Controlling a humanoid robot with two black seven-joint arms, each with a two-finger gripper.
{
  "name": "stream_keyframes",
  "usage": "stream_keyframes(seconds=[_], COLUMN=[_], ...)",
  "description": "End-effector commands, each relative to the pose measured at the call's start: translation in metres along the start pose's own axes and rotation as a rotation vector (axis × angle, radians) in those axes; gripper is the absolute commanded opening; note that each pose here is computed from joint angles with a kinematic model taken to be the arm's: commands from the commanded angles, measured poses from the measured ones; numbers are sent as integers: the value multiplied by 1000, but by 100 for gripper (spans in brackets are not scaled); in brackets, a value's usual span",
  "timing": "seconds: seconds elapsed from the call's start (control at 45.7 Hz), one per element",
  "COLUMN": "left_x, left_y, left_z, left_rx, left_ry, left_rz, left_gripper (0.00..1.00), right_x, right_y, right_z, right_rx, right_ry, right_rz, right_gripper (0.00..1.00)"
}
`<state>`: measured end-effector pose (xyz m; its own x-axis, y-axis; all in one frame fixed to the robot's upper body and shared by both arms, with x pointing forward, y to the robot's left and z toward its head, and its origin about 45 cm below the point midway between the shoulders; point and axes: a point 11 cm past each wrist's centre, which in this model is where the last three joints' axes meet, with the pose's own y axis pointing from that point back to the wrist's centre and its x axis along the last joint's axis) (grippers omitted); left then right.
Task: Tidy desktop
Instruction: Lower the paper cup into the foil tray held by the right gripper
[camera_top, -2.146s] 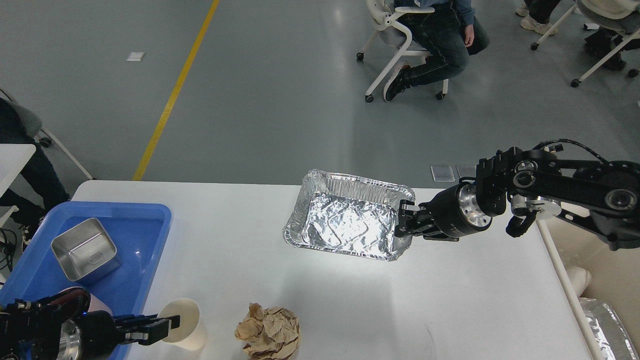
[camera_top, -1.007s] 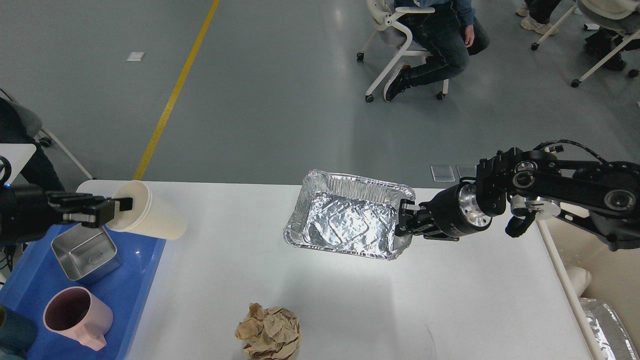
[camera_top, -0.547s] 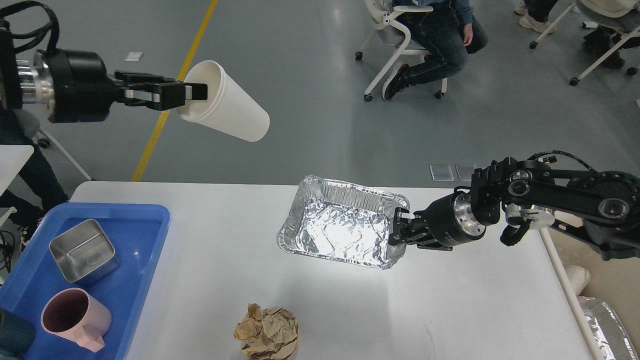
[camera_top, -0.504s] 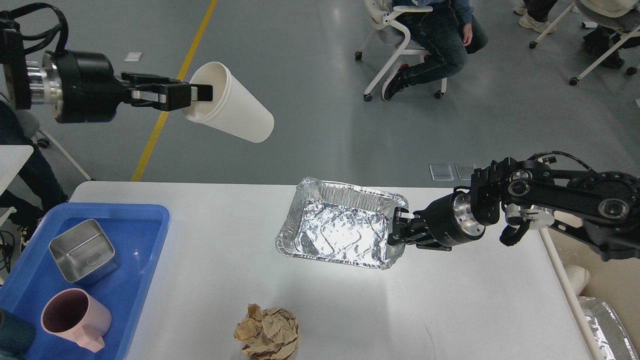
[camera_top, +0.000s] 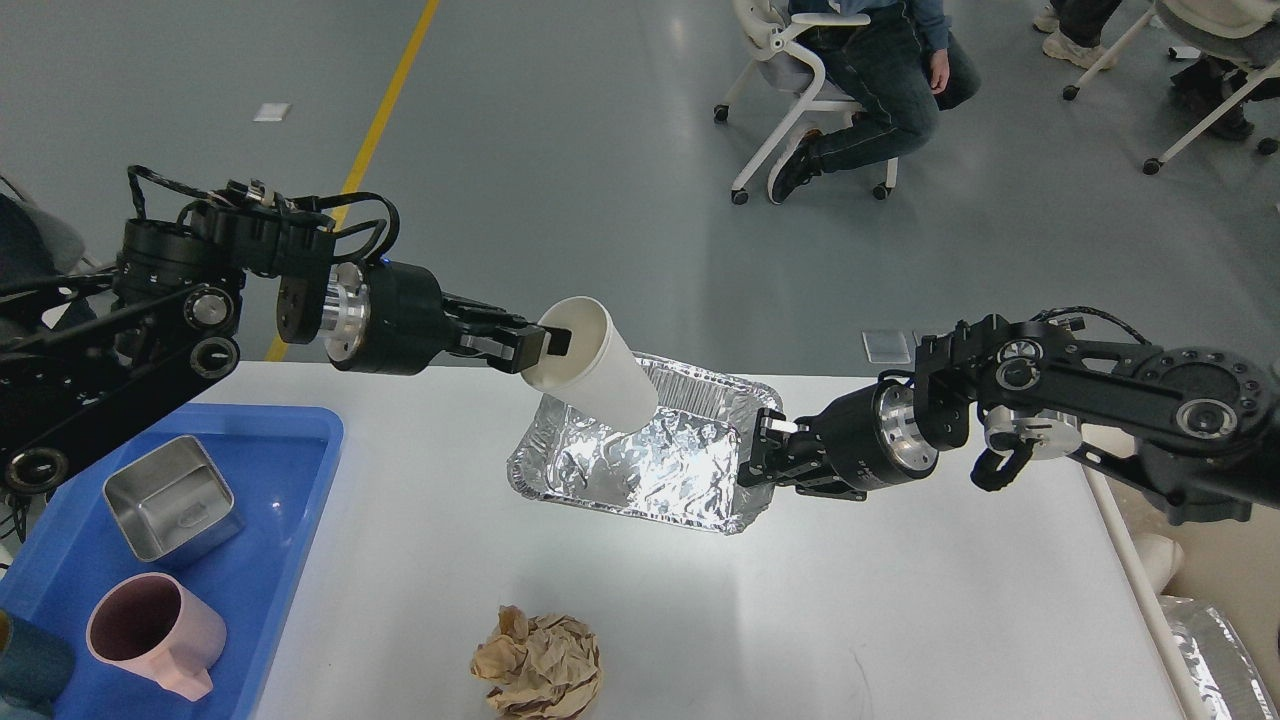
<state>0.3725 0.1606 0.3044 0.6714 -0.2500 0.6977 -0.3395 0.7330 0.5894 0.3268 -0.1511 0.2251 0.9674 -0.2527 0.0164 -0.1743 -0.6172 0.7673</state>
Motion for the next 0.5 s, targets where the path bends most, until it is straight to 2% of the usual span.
stream_keyframes(seconds=[0.0, 0.35, 0.482], left_x=[-1, -4, -12], left_y=[-18, -56, -72], left_z=[6, 24, 27], left_rx=[-13, -44, -39], left_ry=[-14, -48, -63], left_rz=[-11, -35, -51], left_gripper=[1, 2, 14], right_x=[-1, -2, -2], right_y=[-1, -2, -2], right_z=[-1, -2, -4], right_rx=[2, 4, 9], right_ry=[0, 3, 3], right_rz=[-3, -6, -4], right_gripper=[0, 0, 0])
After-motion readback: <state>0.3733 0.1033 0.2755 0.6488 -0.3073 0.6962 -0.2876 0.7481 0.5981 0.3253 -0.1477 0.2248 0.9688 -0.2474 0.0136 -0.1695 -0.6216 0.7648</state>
